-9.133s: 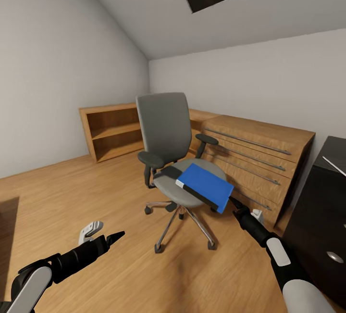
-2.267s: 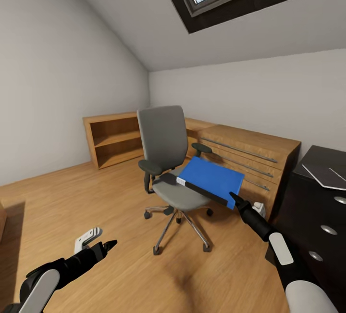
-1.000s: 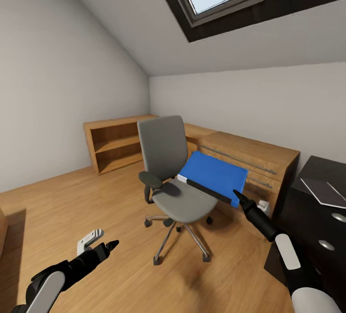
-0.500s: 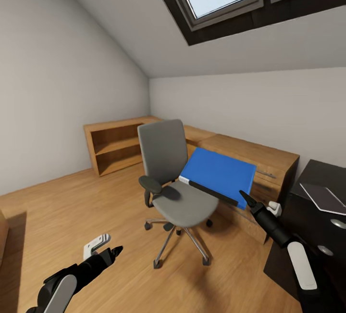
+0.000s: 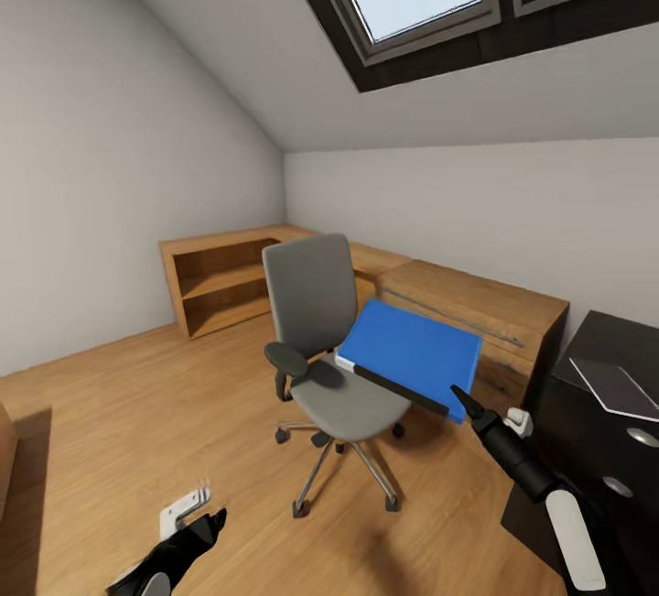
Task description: In the bedroom, organize the workspace by keeping the computer under the desk, ensuring the monitor is on the desk, placing the keyboard on the desk next to the monitor, placing the mouse on the desk next to the keyboard, moving the folder from the swivel chair onto the desk next to the mouse, stacking the notebook on top of the folder with the pen on top of the notebook, and positioning the swivel chair next to the desk.
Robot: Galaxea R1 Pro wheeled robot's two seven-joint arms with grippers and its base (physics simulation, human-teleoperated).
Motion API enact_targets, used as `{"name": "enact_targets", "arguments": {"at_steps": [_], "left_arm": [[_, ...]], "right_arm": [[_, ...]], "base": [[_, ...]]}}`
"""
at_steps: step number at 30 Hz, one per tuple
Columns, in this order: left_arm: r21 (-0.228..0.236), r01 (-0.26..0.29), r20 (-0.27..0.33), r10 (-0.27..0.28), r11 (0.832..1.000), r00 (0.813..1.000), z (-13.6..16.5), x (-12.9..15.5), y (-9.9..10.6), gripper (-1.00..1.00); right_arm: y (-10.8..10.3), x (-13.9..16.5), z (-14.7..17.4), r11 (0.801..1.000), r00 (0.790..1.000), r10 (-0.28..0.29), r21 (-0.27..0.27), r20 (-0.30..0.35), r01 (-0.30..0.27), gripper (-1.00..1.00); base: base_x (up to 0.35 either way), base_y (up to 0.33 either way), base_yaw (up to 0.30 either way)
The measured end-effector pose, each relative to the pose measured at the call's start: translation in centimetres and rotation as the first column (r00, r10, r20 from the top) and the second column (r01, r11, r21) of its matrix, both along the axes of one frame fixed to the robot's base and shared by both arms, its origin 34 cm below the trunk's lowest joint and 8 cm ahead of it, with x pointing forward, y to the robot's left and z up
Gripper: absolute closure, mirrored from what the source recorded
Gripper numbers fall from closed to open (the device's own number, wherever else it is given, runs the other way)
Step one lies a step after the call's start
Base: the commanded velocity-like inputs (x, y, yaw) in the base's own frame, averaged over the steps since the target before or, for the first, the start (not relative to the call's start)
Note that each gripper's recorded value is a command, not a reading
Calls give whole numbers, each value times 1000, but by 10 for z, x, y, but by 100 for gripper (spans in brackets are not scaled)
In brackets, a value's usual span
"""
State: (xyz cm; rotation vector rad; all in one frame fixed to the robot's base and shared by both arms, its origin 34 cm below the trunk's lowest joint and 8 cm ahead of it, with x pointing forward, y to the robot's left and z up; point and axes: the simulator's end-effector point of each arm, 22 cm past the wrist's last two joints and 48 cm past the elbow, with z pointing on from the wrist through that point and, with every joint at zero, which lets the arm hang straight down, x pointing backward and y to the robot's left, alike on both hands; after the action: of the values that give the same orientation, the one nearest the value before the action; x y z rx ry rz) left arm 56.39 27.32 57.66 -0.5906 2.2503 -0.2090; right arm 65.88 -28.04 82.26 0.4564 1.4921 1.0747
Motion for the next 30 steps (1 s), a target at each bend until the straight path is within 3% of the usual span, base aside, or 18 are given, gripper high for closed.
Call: {"name": "enact_targets", "arguments": {"at_steps": [3,11,16,20,22,27,30], "left_arm": [[38,-20,-9,20,999,1000,-15,-9,7,-100],[135,21,-45,-15,991,999,-41,-35,-4,-100],[171,-3,-37,9,985,999,-45,-45,7,-100],[194,-11,-77,26,981,997,-55,-62,18,-100],[203,-10,-106,32,979,994,-62,-72,22,-100],[220,0,-151,34,975,988,-68,-88,26,-100],[224,-5,-146,39,975,989,-63,-89,27,-100]], "right_arm": [[-1,-13,-11,1000,1000,-2,-5,-30,2,100],[-2,-67,-45,999,993,-1,-32,-118,-3,100],[7,-95,-65,999,987,41,4,-157,-41,100],[15,-116,-88,996,977,82,39,-198,-76,100],[17,-123,-103,997,972,79,24,-221,-76,100],[6,-133,-104,998,987,31,-40,-155,-37,100],[2,-143,-105,998,991,14,-56,-131,-22,100]], "base": [[0,0,0],[0,0,0],[0,0,0],[0,0,0],[0,0,0],[0,0,0],[0,0,0]]}}
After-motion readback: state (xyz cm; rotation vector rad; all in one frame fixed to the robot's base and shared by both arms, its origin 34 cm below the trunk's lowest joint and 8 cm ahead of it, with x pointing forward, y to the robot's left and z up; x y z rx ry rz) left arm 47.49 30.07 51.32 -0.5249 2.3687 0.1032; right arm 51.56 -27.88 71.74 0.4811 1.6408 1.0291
